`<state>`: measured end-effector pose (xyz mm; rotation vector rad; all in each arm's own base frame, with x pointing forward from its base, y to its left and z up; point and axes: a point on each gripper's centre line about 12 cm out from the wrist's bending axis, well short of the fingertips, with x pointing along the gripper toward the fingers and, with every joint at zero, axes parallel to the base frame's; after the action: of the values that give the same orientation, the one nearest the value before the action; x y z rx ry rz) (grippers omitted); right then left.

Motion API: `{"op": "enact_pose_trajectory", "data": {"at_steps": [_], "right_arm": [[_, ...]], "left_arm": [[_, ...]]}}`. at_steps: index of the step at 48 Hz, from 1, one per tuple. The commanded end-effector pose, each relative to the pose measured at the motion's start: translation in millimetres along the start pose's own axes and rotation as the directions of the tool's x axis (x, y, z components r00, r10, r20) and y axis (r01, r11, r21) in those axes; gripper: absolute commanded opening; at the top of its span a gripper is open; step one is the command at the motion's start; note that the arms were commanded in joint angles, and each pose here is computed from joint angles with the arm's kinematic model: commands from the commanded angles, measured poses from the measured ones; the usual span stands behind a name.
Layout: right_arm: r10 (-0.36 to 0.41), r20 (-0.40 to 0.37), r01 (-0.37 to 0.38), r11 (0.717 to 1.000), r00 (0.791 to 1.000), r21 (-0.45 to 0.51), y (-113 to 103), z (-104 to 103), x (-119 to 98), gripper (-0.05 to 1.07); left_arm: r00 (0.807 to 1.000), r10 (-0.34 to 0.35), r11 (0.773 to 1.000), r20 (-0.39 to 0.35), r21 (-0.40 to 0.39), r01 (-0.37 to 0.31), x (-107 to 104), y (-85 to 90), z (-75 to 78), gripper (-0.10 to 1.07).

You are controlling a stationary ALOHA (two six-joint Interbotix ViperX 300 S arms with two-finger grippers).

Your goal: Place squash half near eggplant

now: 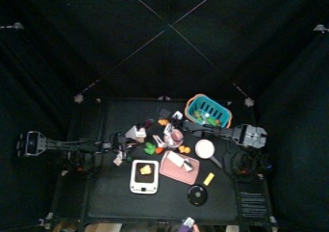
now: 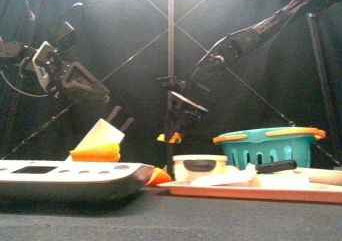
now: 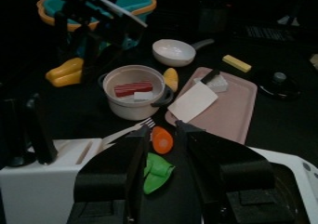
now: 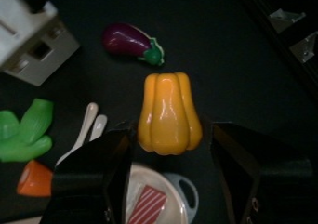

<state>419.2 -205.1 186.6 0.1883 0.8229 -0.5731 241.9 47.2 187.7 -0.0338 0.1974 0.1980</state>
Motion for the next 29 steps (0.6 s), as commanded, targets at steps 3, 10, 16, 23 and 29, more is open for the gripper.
{"op": "enact_pose_trajectory", "data": {"at_steps": [3,10,16,23,29], "right_arm": [[0.003,0.055,-0.004,1.000,0.998,0.019,-2,23,3,0.69],[-0.005,0.039,0.004,1.000,0.999,0.023,-2,26,20,0.69],[-0.010,0.039,0.009,1.000,0.999,0.027,-4,28,20,0.69],[-0.014,0.029,0.013,0.999,0.999,0.032,-5,27,20,0.69],[-0.020,0.015,0.019,0.999,1.000,0.035,-8,23,25,0.69]], "left_arm": [[1.000,-0.012,1.000,0.014,0.022,0.012,-2,-1.2,2.6,0.72],[0.999,-0.024,0.999,0.026,0.035,0.024,-5,-3.3,4.4,0.72],[1.000,-0.024,0.999,0.018,0.033,0.024,-7,-3.2,1.1,0.72],[1.000,-0.023,0.999,0.012,0.028,0.023,-8,-3.2,-1.6,0.72],[1.000,-0.025,0.999,0.015,0.030,0.024,-8,-3.6,-0.3,0.72]]}}
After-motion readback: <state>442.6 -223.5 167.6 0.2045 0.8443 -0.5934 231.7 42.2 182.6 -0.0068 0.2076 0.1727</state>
